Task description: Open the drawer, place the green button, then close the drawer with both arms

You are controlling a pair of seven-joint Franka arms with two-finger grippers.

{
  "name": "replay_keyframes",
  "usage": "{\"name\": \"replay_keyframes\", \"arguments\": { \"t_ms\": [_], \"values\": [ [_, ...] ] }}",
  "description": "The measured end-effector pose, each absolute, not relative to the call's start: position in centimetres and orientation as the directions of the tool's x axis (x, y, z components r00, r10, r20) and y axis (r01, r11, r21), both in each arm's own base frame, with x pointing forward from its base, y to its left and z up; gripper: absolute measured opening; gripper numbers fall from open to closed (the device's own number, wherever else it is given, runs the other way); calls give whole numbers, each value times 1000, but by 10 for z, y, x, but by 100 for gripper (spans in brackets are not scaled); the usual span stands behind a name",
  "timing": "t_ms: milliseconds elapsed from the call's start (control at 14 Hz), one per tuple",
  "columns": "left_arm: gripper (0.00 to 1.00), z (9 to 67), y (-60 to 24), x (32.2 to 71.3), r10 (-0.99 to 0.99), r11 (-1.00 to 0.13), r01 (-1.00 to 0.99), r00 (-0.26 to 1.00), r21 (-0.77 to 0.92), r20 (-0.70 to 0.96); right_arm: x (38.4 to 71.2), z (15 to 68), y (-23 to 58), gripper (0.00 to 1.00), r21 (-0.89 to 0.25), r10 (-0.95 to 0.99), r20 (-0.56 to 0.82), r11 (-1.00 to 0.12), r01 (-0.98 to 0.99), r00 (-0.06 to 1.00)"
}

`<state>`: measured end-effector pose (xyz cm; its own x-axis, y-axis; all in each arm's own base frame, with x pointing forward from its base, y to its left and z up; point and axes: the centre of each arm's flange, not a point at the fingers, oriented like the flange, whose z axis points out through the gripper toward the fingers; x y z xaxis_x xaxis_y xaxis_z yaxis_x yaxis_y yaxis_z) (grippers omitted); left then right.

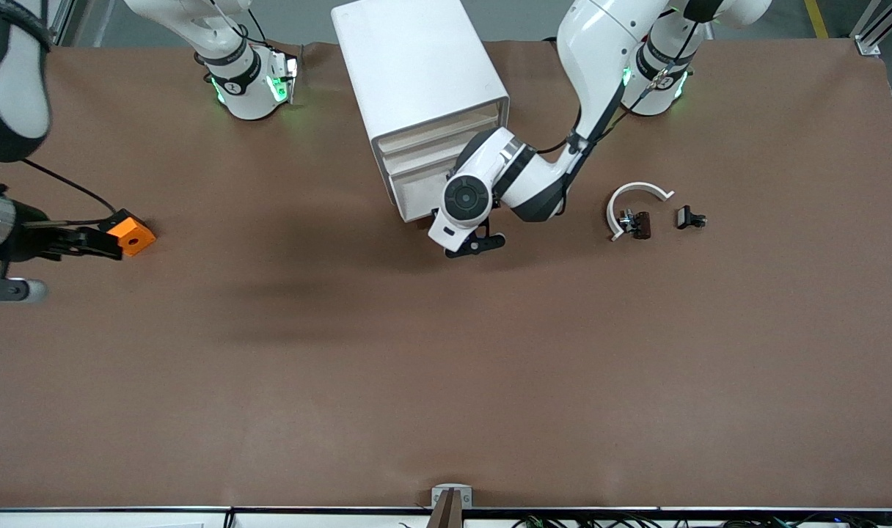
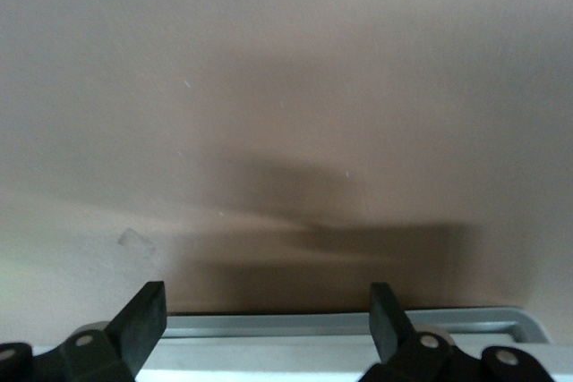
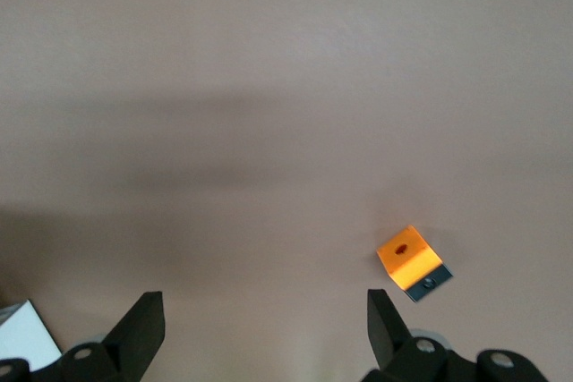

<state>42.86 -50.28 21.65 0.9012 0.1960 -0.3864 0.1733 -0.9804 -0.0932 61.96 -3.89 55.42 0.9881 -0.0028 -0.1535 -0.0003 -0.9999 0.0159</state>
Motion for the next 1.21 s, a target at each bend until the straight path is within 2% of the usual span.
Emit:
{"name": "replay_keyframes", "arguments": {
  "t_ms": [357,786,1000,1214],
  "values": [
    [100,200,-532,387,215,-976,180,877,-122,-429,613,574,-50,100,11,-10,-165,-1000,-8,986],
    [100,200,-549,358,244,-969,192,853,-157,-460,613,580,-55,100,12,-18,-154,-1000,-16,988],
    [100,203,-548,362,256,-966,207,852,-156,-456,609,585,-54,100,11,-18,-171,-1000,-17,985],
    [100,218,-522,415,311,-951,281,851,-133,-424,597,591,-52,100,5,-16,-224,-1000,-16,974]
  ]
}}
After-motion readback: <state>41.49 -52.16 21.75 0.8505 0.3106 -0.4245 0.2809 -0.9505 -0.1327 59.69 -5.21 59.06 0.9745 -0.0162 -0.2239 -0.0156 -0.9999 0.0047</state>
